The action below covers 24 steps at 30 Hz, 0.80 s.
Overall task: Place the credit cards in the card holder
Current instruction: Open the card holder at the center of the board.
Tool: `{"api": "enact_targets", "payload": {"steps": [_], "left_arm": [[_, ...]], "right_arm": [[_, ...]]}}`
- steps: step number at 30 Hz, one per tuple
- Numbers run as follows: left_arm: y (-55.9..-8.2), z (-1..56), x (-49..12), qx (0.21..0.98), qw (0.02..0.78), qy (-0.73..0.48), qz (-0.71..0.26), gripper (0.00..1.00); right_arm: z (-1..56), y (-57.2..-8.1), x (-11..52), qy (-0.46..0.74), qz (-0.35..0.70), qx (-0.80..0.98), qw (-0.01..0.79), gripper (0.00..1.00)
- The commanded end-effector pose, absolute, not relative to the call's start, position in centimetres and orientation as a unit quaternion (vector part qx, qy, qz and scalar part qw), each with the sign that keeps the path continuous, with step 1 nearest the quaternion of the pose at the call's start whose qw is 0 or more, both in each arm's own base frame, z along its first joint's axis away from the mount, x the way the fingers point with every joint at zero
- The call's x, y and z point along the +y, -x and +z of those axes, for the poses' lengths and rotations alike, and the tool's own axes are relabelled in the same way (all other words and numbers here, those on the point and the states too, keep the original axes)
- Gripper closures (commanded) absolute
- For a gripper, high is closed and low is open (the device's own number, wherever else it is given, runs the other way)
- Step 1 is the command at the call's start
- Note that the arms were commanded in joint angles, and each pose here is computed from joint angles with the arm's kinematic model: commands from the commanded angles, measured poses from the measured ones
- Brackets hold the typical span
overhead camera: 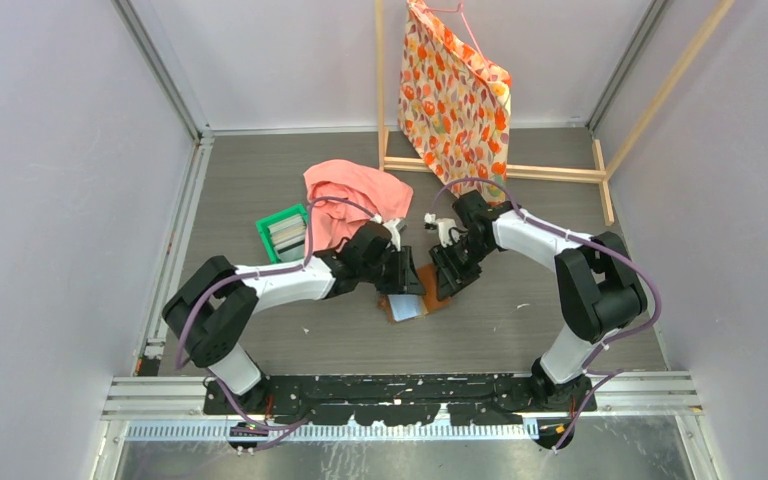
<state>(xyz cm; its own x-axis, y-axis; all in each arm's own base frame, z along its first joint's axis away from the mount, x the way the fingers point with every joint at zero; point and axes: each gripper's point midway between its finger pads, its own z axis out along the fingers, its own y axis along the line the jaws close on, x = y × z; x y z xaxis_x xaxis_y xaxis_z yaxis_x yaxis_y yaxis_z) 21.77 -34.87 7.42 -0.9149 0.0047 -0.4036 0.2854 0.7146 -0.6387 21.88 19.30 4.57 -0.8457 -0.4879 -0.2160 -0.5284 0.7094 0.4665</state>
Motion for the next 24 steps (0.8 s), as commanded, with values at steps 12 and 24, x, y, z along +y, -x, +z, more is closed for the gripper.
{"api": "enact_targets", "payload": {"steps": [12, 24], "left_arm": [[-24.5, 7.3, -40.1, 0.866, 0.172, -0.037, -0.469, 0.58], [-24.9, 4.5, -38.8, 0.885, 0.184, -0.011, -0.428, 0.71]], "right_arm": [[8.5, -24.6, 18.0, 0.237, 0.307, 0.916, 0.102, 0.49], [10.8, -23.3, 20.9, 0.226, 0.424, 0.873, 0.087, 0.86]]}}
